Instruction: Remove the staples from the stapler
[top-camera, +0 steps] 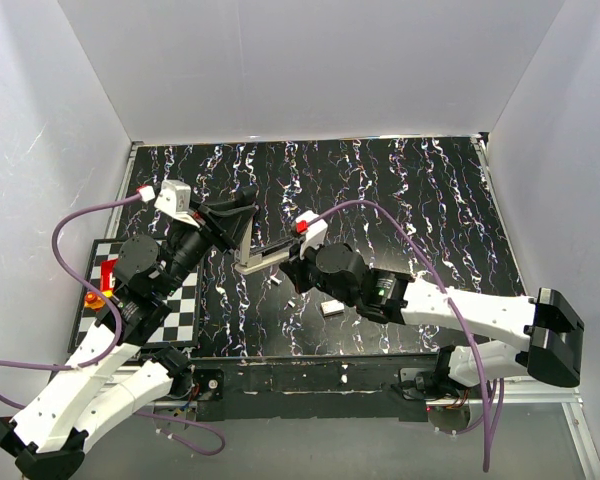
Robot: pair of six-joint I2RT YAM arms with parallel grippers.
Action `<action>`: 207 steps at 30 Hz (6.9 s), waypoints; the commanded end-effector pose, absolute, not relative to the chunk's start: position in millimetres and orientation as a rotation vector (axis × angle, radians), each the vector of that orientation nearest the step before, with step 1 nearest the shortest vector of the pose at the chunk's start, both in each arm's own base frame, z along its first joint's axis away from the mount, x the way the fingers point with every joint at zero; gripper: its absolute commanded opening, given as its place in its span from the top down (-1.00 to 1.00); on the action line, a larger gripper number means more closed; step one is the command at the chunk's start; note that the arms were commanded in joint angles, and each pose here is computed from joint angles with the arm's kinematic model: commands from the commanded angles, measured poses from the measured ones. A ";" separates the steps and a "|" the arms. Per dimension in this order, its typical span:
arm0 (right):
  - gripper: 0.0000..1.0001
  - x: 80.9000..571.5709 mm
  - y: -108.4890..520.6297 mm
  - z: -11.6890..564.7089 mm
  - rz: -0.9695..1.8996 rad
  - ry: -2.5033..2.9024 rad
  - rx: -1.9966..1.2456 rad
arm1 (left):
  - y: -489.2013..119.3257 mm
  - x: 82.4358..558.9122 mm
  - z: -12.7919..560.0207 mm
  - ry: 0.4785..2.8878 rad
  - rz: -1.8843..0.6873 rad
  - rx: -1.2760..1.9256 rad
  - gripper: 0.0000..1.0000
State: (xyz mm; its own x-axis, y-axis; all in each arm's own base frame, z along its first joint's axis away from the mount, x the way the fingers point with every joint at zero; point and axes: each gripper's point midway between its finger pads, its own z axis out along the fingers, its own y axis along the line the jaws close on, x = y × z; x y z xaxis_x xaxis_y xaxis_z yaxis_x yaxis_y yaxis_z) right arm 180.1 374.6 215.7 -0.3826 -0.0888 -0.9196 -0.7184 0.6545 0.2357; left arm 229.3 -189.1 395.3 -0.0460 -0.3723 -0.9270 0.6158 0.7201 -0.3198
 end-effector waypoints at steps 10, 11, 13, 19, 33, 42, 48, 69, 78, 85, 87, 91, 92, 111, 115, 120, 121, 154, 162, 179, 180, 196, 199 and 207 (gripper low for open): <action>0.97 208.7 364.3 306.5 0.612 1.582 -0.670 | -199.9 210.0 414.4 1.370 -0.915 0.285 1.00; 0.97 209.4 361.9 310.7 0.605 1.574 -0.669 | -200.8 210.1 413.3 1.373 -0.918 0.287 1.00; 0.97 208.1 356.6 314.1 0.588 1.565 -0.684 | -202.3 210.3 411.4 1.377 -0.921 0.293 1.00; 0.97 200.8 332.7 323.1 0.556 1.561 -0.766 | -208.2 205.7 410.8 1.369 -0.942 0.340 1.00; 0.97 143.4 288.5 346.4 0.868 1.546 -1.130 | -240.4 146.6 425.5 1.148 -1.124 0.745 1.00; 0.97 101.3 291.9 368.1 1.081 1.419 -1.300 | -253.7 115.9 427.2 1.057 -1.238 0.948 1.00; 0.97 93.3 299.6 383.1 1.149 1.359 -1.330 | -260.2 108.6 422.8 1.046 -1.296 1.015 1.00; 0.97 81.1 322.6 421.8 1.272 1.217 -1.462 | -282.0 107.5 389.6 1.119 -1.423 1.157 1.00; 0.97 83.8 347.3 417.6 1.324 1.216 -1.541 | -306.3 102.4 388.2 1.112 -1.493 1.237 1.00; 0.97 84.2 351.9 416.2 1.320 1.208 -1.589 | -321.0 95.9 386.8 1.097 -1.540 1.299 1.00; 0.97 84.5 351.5 416.1 1.312 1.211 -1.598 | -323.4 94.0 385.6 1.098 -1.544 1.314 1.00; 0.97 87.9 354.5 418.5 1.302 1.209 -1.596 | -327.9 93.5 383.0 1.116 -1.533 1.323 1.00; 0.97 89.2 355.7 419.0 1.299 1.211 -1.594 | -329.2 93.7 380.9 1.129 -1.531 1.325 1.00; 0.97 98.7 334.8 402.2 1.165 1.298 -1.511 | -323.0 107.0 376.9 1.186 -1.345 1.253 1.00; 0.97 104.8 320.6 385.9 1.094 1.361 -1.454 | -320.7 108.7 382.3 1.171 -1.323 1.232 1.00; 0.97 115.1 298.7 362.7 1.010 1.443 -1.363 | -319.1 110.0 389.2 1.149 -1.306 1.214 1.00; 0.97 118.4 293.9 358.5 0.987 1.461 -1.339 | -319.5 111.4 389.8 1.148 -1.299 1.210 1.00; 0.83 242.9 164.0 263.1 0.324 1.958 -0.319 | -320.8 373.0 307.0 1.901 -0.405 0.580 1.00; 0.79 241.0 185.4 232.2 0.430 2.032 -0.310 | -296.3 434.8 255.2 2.038 -0.341 0.501 1.00; 0.70 235.6 204.9 201.0 0.525 2.083 -0.357 | -272.0 497.6 156.8 2.259 -0.227 0.451 1.00; 0.70 235.0 205.4 199.9 0.527 2.085 -0.362 | -270.2 498.8 150.6 2.274 -0.223 0.447 1.00; 0.53 235.4 212.4 187.3 0.534 2.123 -0.397 | -252.0 510.5 102.6 2.360 -0.161 0.410 0.21; 0.51 235.2 212.3 187.0 0.533 2.126 -0.396 | -253.0 510.9 99.1 2.360 -0.165 0.416 0.05; 0.49 232.2 209.7 187.8 0.532 2.133 -0.394 | -257.9 511.5 112.4 2.309 -0.214 0.420 -0.18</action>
State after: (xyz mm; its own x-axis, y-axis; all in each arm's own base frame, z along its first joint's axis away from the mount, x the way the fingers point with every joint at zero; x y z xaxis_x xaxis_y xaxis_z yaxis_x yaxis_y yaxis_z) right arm 227.9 207.2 176.0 -0.5875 -0.1197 -0.8003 -0.4621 0.8615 0.2104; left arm 500.9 -253.4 69.2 -0.7246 0.2725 -0.6330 0.3531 0.9356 -0.0014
